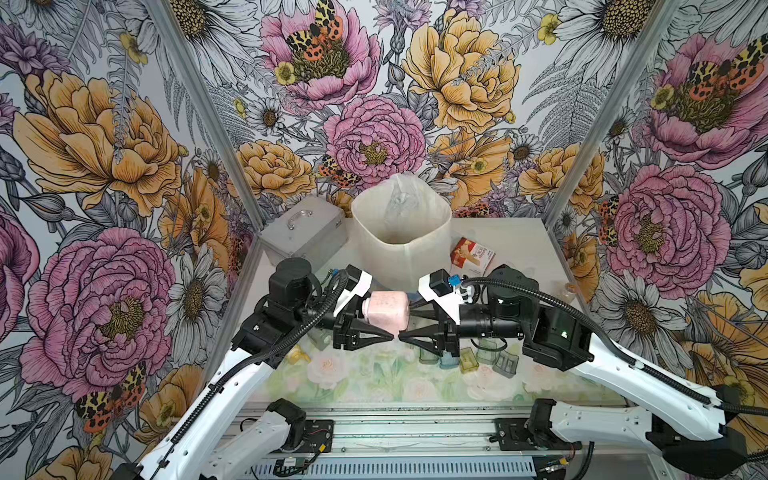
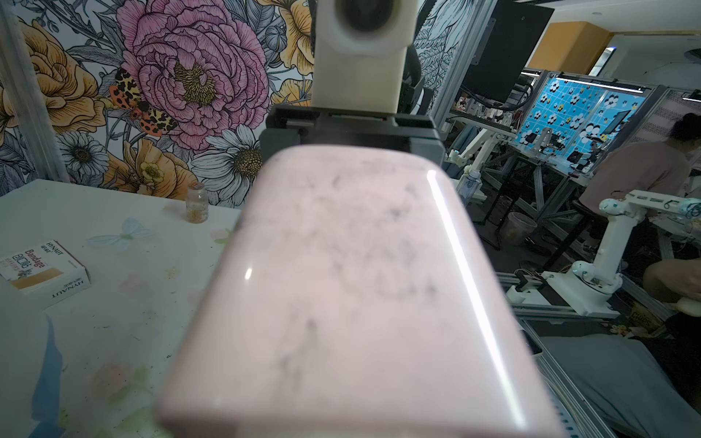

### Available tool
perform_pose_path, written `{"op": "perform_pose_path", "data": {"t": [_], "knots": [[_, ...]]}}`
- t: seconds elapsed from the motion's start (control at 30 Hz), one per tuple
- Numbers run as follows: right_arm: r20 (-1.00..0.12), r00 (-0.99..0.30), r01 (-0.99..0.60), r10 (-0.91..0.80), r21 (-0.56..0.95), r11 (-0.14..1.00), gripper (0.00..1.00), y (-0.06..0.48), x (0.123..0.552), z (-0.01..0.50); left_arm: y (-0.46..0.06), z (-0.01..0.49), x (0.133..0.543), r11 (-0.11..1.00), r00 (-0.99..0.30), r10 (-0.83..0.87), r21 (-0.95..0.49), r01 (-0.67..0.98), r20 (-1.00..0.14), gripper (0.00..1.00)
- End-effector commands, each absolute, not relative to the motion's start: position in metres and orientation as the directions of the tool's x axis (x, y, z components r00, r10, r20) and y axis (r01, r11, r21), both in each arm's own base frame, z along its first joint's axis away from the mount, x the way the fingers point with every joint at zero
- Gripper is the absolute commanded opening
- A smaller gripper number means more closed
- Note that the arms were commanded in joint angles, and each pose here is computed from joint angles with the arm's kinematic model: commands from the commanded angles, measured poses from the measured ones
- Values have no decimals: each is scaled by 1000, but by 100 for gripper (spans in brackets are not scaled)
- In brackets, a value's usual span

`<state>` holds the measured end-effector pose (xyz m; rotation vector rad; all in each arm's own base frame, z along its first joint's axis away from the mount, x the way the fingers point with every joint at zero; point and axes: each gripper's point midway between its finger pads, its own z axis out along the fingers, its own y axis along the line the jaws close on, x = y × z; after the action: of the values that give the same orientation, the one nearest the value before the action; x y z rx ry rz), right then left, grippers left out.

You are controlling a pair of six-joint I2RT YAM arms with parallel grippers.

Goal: Take out the pencil sharpener tray and clean the shavings
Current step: Open the container of the pencil sharpener.

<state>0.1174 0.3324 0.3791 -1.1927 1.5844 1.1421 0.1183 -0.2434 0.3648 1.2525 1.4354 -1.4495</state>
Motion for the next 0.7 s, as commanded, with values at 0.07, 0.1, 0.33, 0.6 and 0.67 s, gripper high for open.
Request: {"op": "perform_pose_path", "data": {"t": [0.07, 0.1, 0.33, 0.6, 0.67], "knots": [[-976, -174, -977, -127, 156, 143, 47, 320, 114, 414, -241, 364, 119, -94, -221, 119, -232, 968, -968, 0], [-976, -177, -977, -125, 158, 145, 47, 319, 114, 414, -241, 364, 119, -91, -222, 120, -233, 968, -968, 0], [-972, -204, -967, -116, 182, 179, 47, 306, 119, 411, -238, 366, 123, -65, -209, 111, -217, 974, -972, 0], [-971, -224, -958, -87, 203, 204, 47, 291, 122, 414, -232, 369, 129, -25, -193, 98, -196, 980, -976, 0], [-969, -232, -956, -84, 211, 205, 46, 289, 122, 414, -229, 371, 131, -7, -185, 91, -186, 982, -979, 0]]}}
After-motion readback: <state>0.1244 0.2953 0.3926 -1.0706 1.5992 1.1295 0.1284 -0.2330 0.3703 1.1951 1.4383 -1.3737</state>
